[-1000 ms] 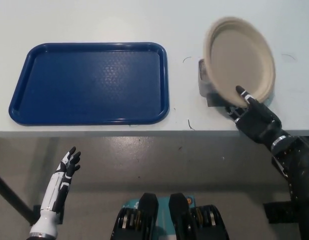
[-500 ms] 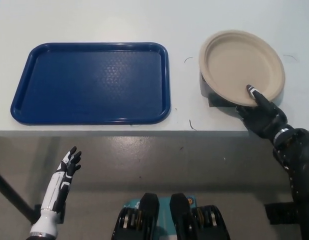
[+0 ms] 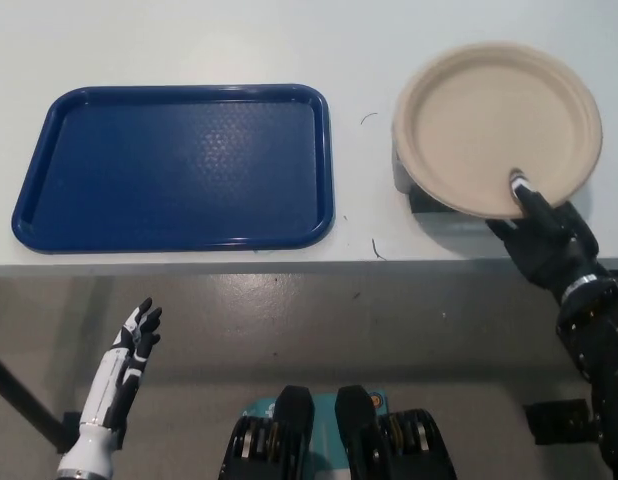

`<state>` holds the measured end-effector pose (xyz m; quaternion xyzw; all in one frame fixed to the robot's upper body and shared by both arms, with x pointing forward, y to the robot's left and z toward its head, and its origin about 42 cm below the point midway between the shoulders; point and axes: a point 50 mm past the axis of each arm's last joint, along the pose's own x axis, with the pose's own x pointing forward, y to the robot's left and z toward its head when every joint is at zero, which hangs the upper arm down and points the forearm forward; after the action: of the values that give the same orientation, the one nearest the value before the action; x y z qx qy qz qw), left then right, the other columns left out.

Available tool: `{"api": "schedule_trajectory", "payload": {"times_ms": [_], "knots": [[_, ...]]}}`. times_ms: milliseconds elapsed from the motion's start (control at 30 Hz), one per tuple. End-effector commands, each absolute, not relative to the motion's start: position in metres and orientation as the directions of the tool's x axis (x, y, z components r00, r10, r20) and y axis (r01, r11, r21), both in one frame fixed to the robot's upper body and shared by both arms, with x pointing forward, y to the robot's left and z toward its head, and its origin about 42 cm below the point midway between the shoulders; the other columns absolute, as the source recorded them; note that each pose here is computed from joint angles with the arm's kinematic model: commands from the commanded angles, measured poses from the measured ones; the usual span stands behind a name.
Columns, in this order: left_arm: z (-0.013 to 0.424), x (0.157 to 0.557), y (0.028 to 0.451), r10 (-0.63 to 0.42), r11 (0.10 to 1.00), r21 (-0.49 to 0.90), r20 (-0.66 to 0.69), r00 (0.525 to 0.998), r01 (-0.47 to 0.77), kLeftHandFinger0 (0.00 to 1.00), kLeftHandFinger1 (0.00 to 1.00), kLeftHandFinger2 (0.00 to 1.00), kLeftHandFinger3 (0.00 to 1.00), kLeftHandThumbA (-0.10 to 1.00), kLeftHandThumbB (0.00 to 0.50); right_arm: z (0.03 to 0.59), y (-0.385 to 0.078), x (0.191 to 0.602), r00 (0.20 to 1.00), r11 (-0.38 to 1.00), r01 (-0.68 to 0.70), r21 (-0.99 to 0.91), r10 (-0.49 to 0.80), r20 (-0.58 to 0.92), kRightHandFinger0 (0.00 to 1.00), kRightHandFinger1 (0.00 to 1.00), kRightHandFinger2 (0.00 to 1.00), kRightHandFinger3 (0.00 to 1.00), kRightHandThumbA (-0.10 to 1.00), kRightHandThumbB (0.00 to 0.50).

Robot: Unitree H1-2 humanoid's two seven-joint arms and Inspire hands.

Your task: Use the right hand to pick up a plate from a leveled surface and place it into a tray on the left side

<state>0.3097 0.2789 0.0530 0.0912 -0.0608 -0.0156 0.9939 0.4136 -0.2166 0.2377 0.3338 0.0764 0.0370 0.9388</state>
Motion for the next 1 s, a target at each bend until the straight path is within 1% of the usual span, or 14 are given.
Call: {"api": "schedule_trajectory", "payload": {"times_ms": [0, 133, 200, 233, 333, 400, 467, 500, 600, 633, 667, 800, 867, 967], "knots": [[0.069, 0.317, 0.279, -0.079, 0.973, 0.227, 0.185, 0.980, 0.035, 1.00, 1.00, 1.00, 1.00, 0.98, 0.170, 0.285, -0.194, 0.412, 0.985, 0.773, -0.103, 0.626, 0.165, -0.042, 0.00, 0.28, 0.60, 1.00, -0.10, 0.003], [0.070, 0.320, 0.279, -0.084, 0.973, 0.225, 0.190, 0.978, 0.039, 1.00, 1.00, 1.00, 1.00, 0.97, 0.167, 0.296, -0.172, 0.418, 0.973, 0.766, -0.161, 0.623, 0.229, -0.031, 0.00, 0.27, 0.57, 1.00, -0.10, 0.001], [0.070, 0.320, 0.279, -0.085, 0.974, 0.222, 0.192, 0.978, 0.042, 1.00, 1.00, 1.00, 1.00, 0.96, 0.167, 0.300, -0.164, 0.421, 0.970, 0.768, -0.167, 0.619, 0.240, -0.036, 0.00, 0.27, 0.58, 1.00, -0.10, 0.014], [0.069, 0.320, 0.279, -0.083, 0.976, 0.213, 0.188, 0.979, 0.042, 1.00, 1.00, 1.00, 1.00, 0.96, 0.184, 0.302, -0.158, 0.423, 0.968, 0.776, -0.182, 0.604, 0.249, -0.027, 0.00, 0.26, 0.57, 1.00, -0.10, 0.038], [0.071, 0.323, 0.281, -0.090, 0.974, 0.223, 0.194, 0.977, 0.045, 1.00, 1.00, 1.00, 1.00, 0.96, 0.186, 0.303, -0.143, 0.434, 0.960, 0.780, -0.203, 0.591, 0.277, -0.037, 0.00, 0.30, 0.62, 1.00, -0.10, 0.079], [0.071, 0.323, 0.281, -0.088, 0.971, 0.237, 0.198, 0.976, 0.039, 1.00, 1.00, 1.00, 1.00, 0.96, 0.177, 0.303, -0.129, 0.444, 0.953, 0.779, -0.198, 0.595, 0.295, -0.069, 0.00, 0.29, 0.66, 1.00, -0.10, 0.089], [0.070, 0.323, 0.281, -0.088, 0.972, 0.229, 0.196, 0.977, 0.042, 1.00, 1.00, 1.00, 1.00, 0.95, 0.170, 0.303, -0.116, 0.453, 0.944, 0.776, -0.211, 0.594, 0.320, -0.083, 0.00, 0.26, 0.65, 1.00, -0.10, 0.084], [0.070, 0.324, 0.282, -0.095, 0.971, 0.236, 0.197, 0.976, 0.046, 1.00, 1.00, 1.00, 1.00, 0.96, 0.164, 0.302, -0.111, 0.457, 0.942, 0.775, -0.206, 0.597, 0.322, -0.092, 0.00, 0.25, 0.67, 0.95, -0.10, 0.105], [0.069, 0.322, 0.281, -0.100, 0.970, 0.237, 0.194, 0.976, 0.052, 1.00, 1.00, 1.00, 1.00, 0.96, 0.171, 0.303, -0.086, 0.471, 0.931, 0.794, -0.218, 0.567, 0.344, -0.124, 0.00, 0.22, 0.68, 0.83, -0.10, 0.096], [0.069, 0.323, 0.280, -0.100, 0.970, 0.237, 0.195, 0.976, 0.052, 1.00, 1.00, 1.00, 1.00, 0.96, 0.182, 0.304, -0.080, 0.475, 0.929, 0.802, -0.220, 0.556, 0.346, -0.131, 0.00, 0.24, 0.71, 0.90, -0.10, 0.096], [0.070, 0.323, 0.280, -0.098, 0.971, 0.235, 0.194, 0.976, 0.051, 1.00, 1.00, 1.00, 1.00, 0.95, 0.189, 0.307, -0.070, 0.481, 0.927, 0.815, -0.223, 0.535, 0.347, -0.142, 0.00, 0.24, 0.70, 1.00, -0.10, 0.095], [0.071, 0.325, 0.278, -0.099, 0.971, 0.233, 0.192, 0.976, 0.053, 1.00, 1.00, 1.00, 1.00, 0.95, 0.189, 0.313, -0.046, 0.498, 0.919, 0.828, -0.218, 0.516, 0.353, -0.177, 0.00, 0.30, 0.75, 1.00, -0.10, 0.109], [0.071, 0.325, 0.278, -0.102, 0.971, 0.230, 0.191, 0.976, 0.057, 1.00, 1.00, 1.00, 1.00, 0.94, 0.187, 0.315, -0.033, 0.505, 0.911, 0.834, -0.220, 0.506, 0.361, -0.198, 0.00, 0.31, 0.74, 1.00, -0.10, 0.101], [0.071, 0.326, 0.277, -0.101, 0.971, 0.233, 0.189, 0.977, 0.056, 1.00, 1.00, 1.00, 1.00, 0.94, 0.178, 0.320, -0.013, 0.517, 0.899, 0.838, -0.239, 0.490, 0.381, -0.214, 0.00, 0.26, 0.74, 1.00, -0.10, 0.078]]}}
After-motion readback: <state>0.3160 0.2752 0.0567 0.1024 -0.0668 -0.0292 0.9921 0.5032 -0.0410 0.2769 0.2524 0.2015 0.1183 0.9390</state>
